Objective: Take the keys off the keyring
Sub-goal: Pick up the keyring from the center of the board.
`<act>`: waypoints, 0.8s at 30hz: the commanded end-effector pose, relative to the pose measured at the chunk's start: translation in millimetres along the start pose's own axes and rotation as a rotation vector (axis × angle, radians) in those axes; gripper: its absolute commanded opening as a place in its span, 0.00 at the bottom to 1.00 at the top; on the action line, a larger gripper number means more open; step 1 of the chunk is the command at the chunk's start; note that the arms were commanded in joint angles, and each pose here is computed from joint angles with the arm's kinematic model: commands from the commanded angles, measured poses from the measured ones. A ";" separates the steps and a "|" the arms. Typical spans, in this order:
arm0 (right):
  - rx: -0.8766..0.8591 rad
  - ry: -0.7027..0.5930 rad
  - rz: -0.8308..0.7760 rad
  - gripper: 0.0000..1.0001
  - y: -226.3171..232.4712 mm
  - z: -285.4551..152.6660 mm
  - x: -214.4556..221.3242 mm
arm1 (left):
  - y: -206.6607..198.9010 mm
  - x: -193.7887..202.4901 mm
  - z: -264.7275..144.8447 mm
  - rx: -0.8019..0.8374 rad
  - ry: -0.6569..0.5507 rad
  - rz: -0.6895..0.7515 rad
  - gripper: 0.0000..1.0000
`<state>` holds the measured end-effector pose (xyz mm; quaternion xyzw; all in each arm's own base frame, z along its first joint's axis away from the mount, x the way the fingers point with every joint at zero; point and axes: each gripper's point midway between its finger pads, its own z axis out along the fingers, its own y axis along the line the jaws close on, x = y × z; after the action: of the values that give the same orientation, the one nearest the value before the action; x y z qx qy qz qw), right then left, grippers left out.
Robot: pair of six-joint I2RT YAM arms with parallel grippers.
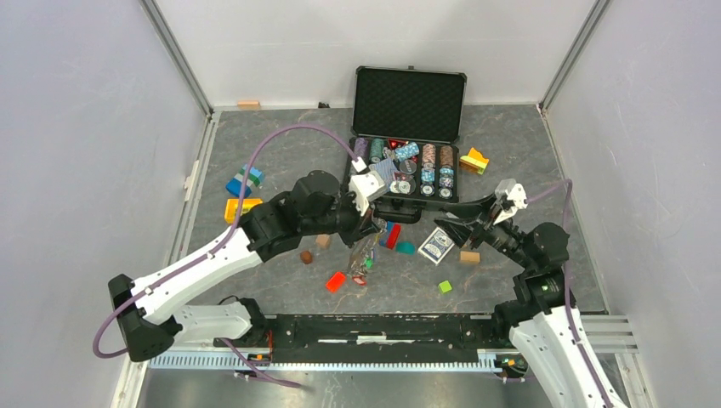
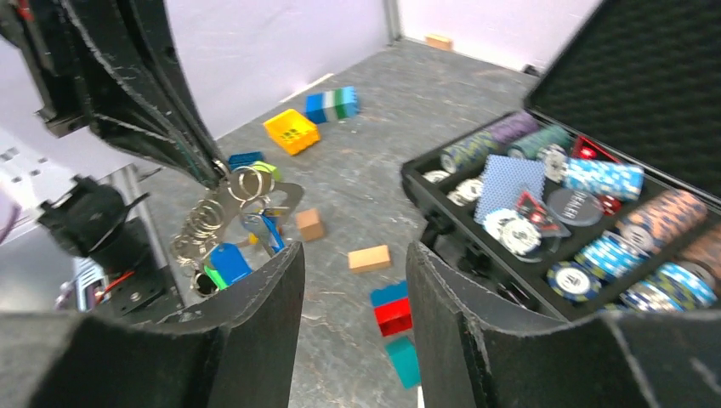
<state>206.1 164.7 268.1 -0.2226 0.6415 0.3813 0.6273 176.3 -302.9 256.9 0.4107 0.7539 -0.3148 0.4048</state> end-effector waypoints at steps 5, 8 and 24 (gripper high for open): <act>-0.249 -0.089 -0.023 0.52 45.6 -5.2 -15.4 | -36.5 -36.0 -40.1 0.160 -0.173 0.265 0.02; -0.257 -0.094 -0.008 0.51 46.6 -3.0 -14.2 | -39.5 -39.1 -49.6 0.171 -0.196 0.311 0.02; -0.568 0.047 -0.171 0.49 155.9 32.7 24.5 | -48.0 -17.4 -98.1 0.246 -0.203 0.745 0.02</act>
<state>116.5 279.3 251.2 -0.4108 0.5678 0.5045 0.5043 129.4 -262.2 292.1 0.6020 0.5872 -0.2769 0.4649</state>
